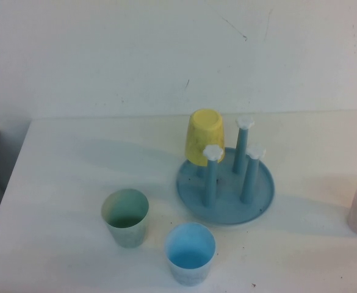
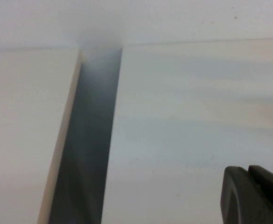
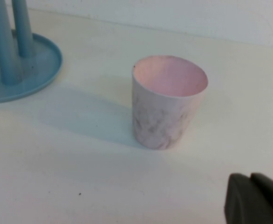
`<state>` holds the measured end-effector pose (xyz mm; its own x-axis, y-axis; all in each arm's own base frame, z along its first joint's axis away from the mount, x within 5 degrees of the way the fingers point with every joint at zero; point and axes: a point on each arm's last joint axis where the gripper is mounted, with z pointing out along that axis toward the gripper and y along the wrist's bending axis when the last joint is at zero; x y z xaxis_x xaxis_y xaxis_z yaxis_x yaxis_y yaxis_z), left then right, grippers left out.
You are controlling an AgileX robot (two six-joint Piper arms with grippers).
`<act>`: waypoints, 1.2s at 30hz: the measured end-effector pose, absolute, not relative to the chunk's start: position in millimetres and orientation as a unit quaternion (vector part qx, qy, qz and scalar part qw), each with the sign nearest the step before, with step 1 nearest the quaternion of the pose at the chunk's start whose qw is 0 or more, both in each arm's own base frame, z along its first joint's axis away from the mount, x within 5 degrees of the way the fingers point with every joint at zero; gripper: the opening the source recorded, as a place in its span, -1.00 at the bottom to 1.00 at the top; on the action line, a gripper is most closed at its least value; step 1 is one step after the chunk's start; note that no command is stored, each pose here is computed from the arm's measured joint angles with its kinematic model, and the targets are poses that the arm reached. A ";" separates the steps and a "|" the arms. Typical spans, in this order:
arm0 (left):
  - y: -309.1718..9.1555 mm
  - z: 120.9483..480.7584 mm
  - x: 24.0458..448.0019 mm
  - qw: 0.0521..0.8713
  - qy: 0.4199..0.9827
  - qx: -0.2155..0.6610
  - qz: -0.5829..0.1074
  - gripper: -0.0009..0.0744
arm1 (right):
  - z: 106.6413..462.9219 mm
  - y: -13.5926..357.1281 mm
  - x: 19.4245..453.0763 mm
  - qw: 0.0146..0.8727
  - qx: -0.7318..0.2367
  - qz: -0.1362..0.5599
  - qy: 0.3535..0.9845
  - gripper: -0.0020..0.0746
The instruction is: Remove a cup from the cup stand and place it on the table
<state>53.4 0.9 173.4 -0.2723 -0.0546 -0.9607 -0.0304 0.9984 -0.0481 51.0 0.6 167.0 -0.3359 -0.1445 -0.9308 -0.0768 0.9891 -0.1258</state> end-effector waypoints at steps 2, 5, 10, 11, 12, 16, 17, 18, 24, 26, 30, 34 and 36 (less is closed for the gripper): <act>-2.1 173.2 53.3 0.602 0.799 0.002 -0.019 -0.98 | 167.0 0.6 51.0 0.572 -0.068 -0.030 0.817 -0.95; -5.7 173.1 53.0 0.600 0.799 0.031 -0.036 -0.98 | 167.0 0.6 51.0 0.572 -0.068 -0.030 0.817 -0.95; -7.6 173.5 52.7 0.599 0.798 0.043 -0.047 -0.98 | 167.0 0.6 51.0 0.572 -0.068 -0.030 0.817 -0.95; -7.5 173.5 52.7 0.599 0.798 0.042 -0.046 -0.98 | 167.0 0.6 51.0 0.572 -0.068 -0.030 0.817 -0.95; -7.1 173.5 52.8 0.600 0.798 0.040 -0.044 -0.98 | 167.0 0.6 51.0 0.572 -0.068 -0.030 0.817 -0.95; -4.3 173.5 53.1 0.601 0.799 0.018 -0.028 -0.98 | 167.0 0.6 51.0 0.572 -0.068 -0.030 0.817 -0.95; -3.5 173.5 53.1 0.601 0.799 0.013 -0.024 -0.98 | 167.0 0.6 51.0 0.572 -0.068 -0.030 0.817 -0.95; -3.0 173.5 53.2 0.601 0.799 0.009 -0.021 -0.98 | 167.0 0.6 51.0 0.572 -0.068 -0.030 0.817 -0.95; -1.8 173.5 53.2 0.601 0.799 0.000 -0.014 -0.98 | 167.0 0.6 51.0 0.572 -0.068 -0.030 0.817 -0.95; -1.8 173.5 53.2 0.601 0.799 -0.001 -0.014 -0.98 | 167.0 0.6 51.0 0.572 -0.068 -0.030 0.817 -0.95; -1.8 173.5 53.2 0.601 0.799 -0.001 -0.014 -0.98 | 167.0 0.6 51.0 0.572 -0.068 -0.030 0.817 -0.95; -1.8 173.5 53.2 0.601 0.799 -0.001 -0.014 -0.98 | 166.9 0.6 50.9 0.571 -0.068 -0.030 0.817 -0.95; -1.8 173.5 53.2 0.601 0.799 -0.001 -0.014 -0.98 | 166.9 0.6 50.9 0.571 -0.068 -0.030 0.817 -0.95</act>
